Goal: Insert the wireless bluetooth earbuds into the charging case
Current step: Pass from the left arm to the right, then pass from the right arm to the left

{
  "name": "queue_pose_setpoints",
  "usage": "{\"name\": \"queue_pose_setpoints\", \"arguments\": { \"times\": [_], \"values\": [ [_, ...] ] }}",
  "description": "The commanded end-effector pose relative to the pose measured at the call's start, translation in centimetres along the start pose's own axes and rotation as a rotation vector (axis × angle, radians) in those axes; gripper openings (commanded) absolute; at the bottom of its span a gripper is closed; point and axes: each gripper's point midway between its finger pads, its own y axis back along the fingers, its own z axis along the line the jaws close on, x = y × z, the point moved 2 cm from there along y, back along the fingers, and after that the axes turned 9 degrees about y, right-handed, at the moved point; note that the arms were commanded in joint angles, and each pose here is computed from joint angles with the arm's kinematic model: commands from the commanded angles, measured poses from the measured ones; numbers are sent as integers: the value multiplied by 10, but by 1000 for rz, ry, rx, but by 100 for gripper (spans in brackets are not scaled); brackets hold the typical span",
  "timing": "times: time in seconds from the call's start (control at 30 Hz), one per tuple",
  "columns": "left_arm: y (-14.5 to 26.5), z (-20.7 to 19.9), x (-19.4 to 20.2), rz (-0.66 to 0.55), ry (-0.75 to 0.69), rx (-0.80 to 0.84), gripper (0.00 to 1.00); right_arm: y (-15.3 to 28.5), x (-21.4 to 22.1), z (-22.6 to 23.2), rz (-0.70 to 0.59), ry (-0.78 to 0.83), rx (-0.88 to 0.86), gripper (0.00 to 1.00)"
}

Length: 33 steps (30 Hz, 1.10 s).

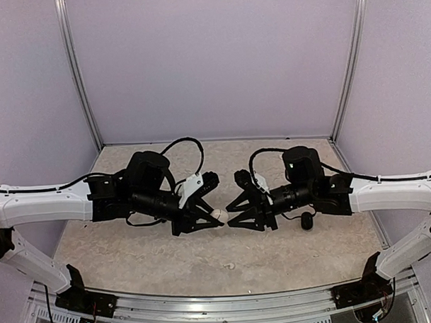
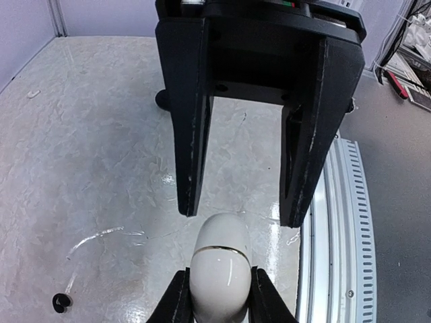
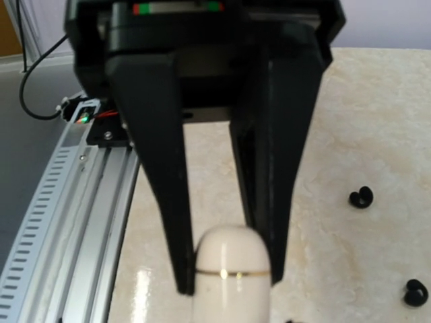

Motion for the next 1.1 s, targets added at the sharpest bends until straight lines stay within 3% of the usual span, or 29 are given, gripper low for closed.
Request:
{"name": "queue_pose_setpoints", "arguments": {
  "times": [0.0, 0.2, 0.37, 0.47, 0.53, 0.73, 0.87, 1.07],
  "values": [
    [-1, -4, -15, -22, -54, -3, 12, -5, -6, -2, -5, -18, -26, 43],
    [-4, -7, -17, -22, -65, 6, 12, -12, 0, -4, 15, -26, -36, 39],
    [-5, -8, -16, -23, -66, 7, 13, -15, 2, -4, 24, -25, -39, 29],
    [-4, -7, -17, -38, -61, 0, 18, -14, 0, -4, 15, -21, -35, 16],
    [-1, -3, -17, -62, -52, -15, 28, -12, -3, -6, 1, -19, -20, 13],
    [34, 17, -34, -259, 22, -62, 48, 8, -29, -21, -115, -4, 56, 9],
    [58, 12, -48, -416, 4, -61, 51, 19, -50, -24, -226, 30, 73, 9],
    [65, 3, -54, -510, 23, 0, 54, 30, -67, -22, -341, 30, 67, 9]
  ]
}}
